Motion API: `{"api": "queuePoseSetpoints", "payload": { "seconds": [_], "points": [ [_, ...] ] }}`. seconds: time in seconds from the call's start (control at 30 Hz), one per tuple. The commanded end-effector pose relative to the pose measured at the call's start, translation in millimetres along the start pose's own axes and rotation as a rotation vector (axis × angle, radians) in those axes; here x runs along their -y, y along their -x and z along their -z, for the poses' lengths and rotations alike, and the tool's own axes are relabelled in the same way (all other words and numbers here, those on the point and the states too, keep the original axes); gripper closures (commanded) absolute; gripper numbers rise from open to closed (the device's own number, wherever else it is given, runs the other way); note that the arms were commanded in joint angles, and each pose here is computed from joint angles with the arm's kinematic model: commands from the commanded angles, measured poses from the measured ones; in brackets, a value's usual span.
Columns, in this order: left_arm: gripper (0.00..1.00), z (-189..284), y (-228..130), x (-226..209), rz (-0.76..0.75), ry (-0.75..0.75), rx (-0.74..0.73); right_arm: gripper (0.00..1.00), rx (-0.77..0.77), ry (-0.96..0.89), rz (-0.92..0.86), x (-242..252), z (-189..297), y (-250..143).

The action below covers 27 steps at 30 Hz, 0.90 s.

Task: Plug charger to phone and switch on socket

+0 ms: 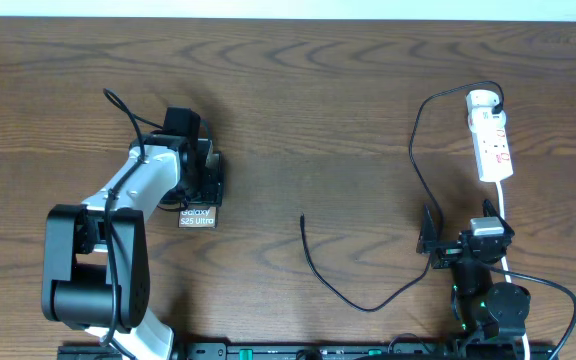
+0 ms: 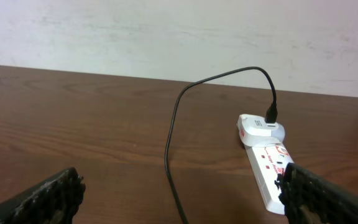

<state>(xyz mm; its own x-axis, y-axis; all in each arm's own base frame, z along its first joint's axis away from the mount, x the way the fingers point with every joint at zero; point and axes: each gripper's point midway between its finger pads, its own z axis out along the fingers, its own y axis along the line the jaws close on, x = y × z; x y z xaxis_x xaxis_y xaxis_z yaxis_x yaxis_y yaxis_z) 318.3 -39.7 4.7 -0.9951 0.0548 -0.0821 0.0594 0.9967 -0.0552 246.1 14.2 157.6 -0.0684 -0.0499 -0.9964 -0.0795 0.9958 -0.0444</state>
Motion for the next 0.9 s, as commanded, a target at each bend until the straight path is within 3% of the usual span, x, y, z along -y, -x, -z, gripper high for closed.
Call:
{"api": "queuePoseSetpoints", "payload": {
  "seconds": [0.0, 0.43, 0.53, 0.67, 0.8, 0.87],
  "points": [
    [0.93, -8.2, -9.1, 2.3, 0.010, -0.016, -0.026, 0.01, 0.001, -0.001, 0.012, -0.4, 0.3, -0.2],
    [0.91, -20.3, -20.5, 1.2, 0.010, -0.015, -0.035, 0.01, 0.001, -0.001, 0.012, -0.4, 0.3, -0.2],
    [0.71, -20.3, -20.4, 1.2, 0.010, -0.015, -0.034, 0.01, 0.001, -0.001, 0.012, -0.4, 0.3, -0.2],
    [0.58, -20.3, -19.5, 1.3, 0.009, -0.015, -0.030, 0.01, 0.001, -0.001, 0.012, -0.4, 0.3, -0.2],
    [0.37, -20.3, -19.6, 1.3, 0.009, -0.015, -0.031, 0.01, 0.001, -0.001, 0.012, -0.4, 0.3, -0.2],
    [0.32, -20.3, -19.6, 1.1, 0.010, -0.015, -0.031, 0.01, 0.001, -0.001, 0.012, -0.4, 0.3, -0.2]
  ]
}}
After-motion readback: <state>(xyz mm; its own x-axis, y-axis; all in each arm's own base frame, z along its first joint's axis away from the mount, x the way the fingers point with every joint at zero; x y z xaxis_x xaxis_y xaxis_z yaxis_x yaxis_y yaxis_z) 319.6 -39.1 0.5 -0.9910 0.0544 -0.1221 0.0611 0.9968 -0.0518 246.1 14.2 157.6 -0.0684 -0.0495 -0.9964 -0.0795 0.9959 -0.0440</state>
